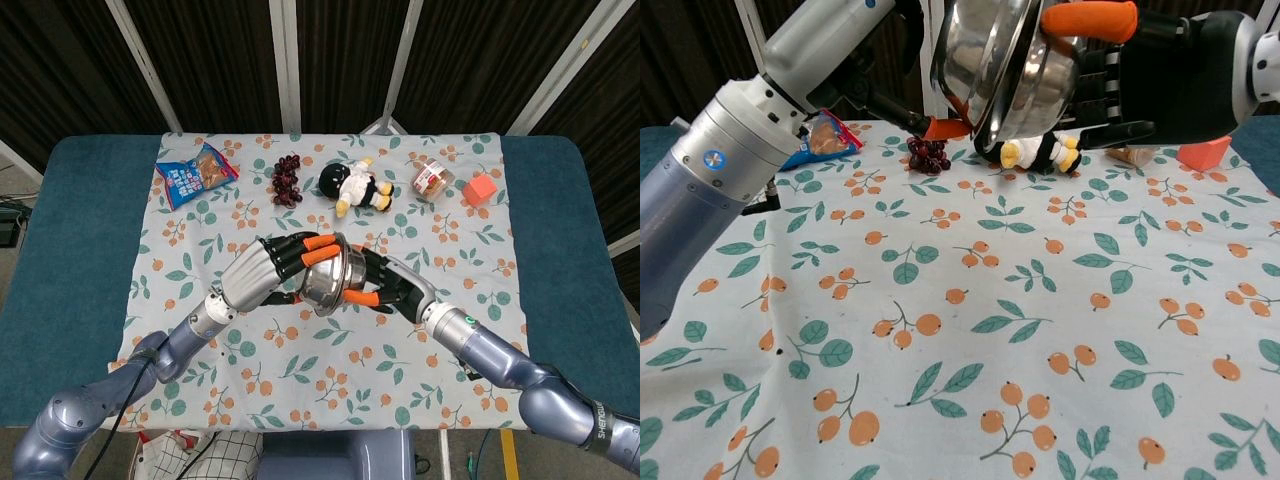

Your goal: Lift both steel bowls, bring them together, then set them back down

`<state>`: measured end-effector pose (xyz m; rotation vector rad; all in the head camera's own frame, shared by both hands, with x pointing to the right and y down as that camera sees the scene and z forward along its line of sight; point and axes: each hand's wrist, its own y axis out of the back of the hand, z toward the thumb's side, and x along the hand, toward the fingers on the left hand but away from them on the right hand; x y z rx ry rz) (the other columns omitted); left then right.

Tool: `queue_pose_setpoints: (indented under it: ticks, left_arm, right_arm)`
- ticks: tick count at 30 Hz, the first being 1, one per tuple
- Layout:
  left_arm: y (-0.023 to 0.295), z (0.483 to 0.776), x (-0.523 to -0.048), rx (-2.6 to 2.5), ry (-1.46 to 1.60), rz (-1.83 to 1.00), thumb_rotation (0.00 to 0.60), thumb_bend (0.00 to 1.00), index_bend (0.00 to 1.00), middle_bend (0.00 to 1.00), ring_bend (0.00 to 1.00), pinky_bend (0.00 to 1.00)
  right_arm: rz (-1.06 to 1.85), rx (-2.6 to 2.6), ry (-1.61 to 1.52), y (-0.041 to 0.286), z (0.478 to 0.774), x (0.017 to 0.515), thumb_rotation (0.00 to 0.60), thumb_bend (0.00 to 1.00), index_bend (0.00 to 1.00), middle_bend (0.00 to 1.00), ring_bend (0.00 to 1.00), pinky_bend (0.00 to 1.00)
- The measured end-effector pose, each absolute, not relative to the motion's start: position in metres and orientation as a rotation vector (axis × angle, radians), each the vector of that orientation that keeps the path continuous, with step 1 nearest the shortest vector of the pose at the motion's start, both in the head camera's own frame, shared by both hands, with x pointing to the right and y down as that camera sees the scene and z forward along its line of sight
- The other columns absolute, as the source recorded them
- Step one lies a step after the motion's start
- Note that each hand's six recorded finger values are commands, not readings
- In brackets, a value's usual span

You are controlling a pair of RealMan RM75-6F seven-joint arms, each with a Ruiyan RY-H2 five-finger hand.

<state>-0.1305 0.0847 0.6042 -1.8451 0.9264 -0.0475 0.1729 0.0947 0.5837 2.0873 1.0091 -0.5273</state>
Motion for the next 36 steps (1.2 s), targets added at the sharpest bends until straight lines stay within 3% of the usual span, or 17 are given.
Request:
queue_pose_setpoints:
  ticks: [8, 15, 27, 36]
  left_arm:
    - [0.08, 0.599, -0.148, -1.871, 0.938, -0.063, 0.6, 0.44, 0.55, 0.74, 0.55, 0.66]
    - [0.077, 0.607, -0.175, -1.917, 0.893, -0.186, 0.6, 0.44, 0.55, 0.73, 0.55, 0.66]
    - [0.089, 0.656, -0.204, -1.994, 0.617, -0.599, 0.6, 0.45, 0.55, 0.73, 0.55, 0.66]
    - [0.108, 0.695, -0.219, -2.043, 0.417, -0.874, 0.6, 0.45, 0.53, 0.7, 0.54, 0.63]
  right_arm:
    - [-0.59, 2.096, 1.201, 0.064, 0.593, 0.225, 0.6, 0.36, 0.82, 0.74, 0.78, 0.99]
    - [-0.86, 2.352, 1.341, 0.046, 0.6, 0.263, 0.6, 0.36, 0.82, 0.74, 0.78, 0.99]
    - [-1.806, 2.857, 1.428, 0.043, 0.617, 0.32, 0.6, 0.36, 0.82, 0.74, 0.78, 0.99]
    - [-2.602, 2.879, 1.206, 0.077, 0.651, 0.364, 0.6, 0.36, 0.81, 0.74, 0.78, 0.99]
